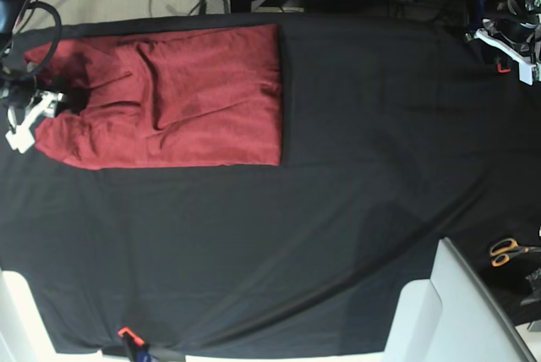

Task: Fold the T-shirt properly
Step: 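Grasp the shirt's end with the right gripper and lift it, then fold the held shirt end over the shirt body with the right gripper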

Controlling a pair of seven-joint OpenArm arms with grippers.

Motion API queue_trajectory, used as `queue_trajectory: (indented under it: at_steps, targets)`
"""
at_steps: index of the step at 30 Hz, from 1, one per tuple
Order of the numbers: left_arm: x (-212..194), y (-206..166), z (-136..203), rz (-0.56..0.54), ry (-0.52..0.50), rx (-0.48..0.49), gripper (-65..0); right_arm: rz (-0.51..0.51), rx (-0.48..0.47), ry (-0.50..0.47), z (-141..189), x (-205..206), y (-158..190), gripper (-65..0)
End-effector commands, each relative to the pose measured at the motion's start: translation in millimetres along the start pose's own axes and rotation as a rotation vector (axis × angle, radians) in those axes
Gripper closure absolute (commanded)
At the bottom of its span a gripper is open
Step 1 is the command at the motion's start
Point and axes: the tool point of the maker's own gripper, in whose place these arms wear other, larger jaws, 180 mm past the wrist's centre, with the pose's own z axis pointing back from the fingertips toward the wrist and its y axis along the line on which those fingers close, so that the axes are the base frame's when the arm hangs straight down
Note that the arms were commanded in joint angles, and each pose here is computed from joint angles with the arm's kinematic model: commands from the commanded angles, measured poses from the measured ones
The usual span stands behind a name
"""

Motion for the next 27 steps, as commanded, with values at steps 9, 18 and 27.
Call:
queue_trajectory:
  at_steps: [9, 18, 27]
  targets:
    - [13, 5, 3, -0.015, -0.035, 0.008, 0.0, 0.015, -0.009, 0.247, -18, -61, 7, -29.9]
    - [13, 5, 3, -0.015, -0.035, 0.008, 0.0, 0.019, -0.011, 0.266, -19, -68, 6, -27.0]
    - [13, 5, 3, -0.015, -0.035, 0.008, 0.0, 0.02, -0.008, 0.262, -19, -66, 7, -0.3]
